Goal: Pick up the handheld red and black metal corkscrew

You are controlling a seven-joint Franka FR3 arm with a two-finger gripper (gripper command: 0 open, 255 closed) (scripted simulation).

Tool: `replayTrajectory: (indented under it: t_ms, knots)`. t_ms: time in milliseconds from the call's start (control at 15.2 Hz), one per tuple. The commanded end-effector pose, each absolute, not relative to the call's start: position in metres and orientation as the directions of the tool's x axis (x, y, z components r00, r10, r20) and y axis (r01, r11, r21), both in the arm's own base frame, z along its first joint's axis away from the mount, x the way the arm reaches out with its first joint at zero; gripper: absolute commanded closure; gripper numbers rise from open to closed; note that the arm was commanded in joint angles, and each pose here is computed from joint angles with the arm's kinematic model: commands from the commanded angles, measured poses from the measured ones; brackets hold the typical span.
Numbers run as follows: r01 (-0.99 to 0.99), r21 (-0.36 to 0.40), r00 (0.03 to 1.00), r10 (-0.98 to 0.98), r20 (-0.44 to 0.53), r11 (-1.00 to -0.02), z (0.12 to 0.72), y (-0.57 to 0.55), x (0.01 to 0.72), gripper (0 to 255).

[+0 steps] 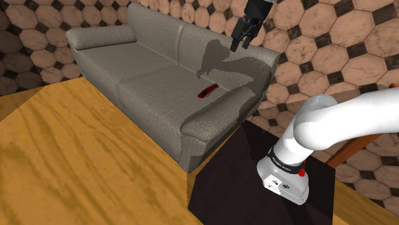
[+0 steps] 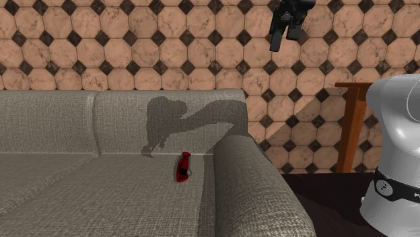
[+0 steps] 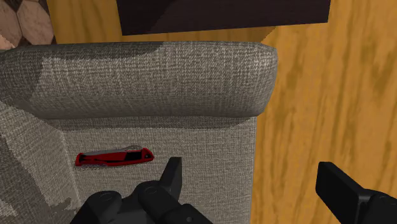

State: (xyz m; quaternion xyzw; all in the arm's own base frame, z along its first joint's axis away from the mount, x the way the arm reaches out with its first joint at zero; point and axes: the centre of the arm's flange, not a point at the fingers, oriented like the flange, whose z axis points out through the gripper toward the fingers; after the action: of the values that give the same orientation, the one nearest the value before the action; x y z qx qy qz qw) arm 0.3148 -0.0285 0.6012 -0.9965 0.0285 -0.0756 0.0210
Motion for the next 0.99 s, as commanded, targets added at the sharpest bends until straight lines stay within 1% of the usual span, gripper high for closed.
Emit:
replayTrajectory:
  t_ms: [0,462,924]
  knots:
    - [-0.054,-0.046,0.987,-0.060,0.149,-0.997,0.601,-0.029,0.315,0]
    - [-0.241,-0.031,0.961,-0.243,0.130,-0.970,0.541,-0.043,0.384,0]
    - [-0.419,-0.012,0.902,-0.417,0.114,-0.908,0.480,-0.072,0.448,0]
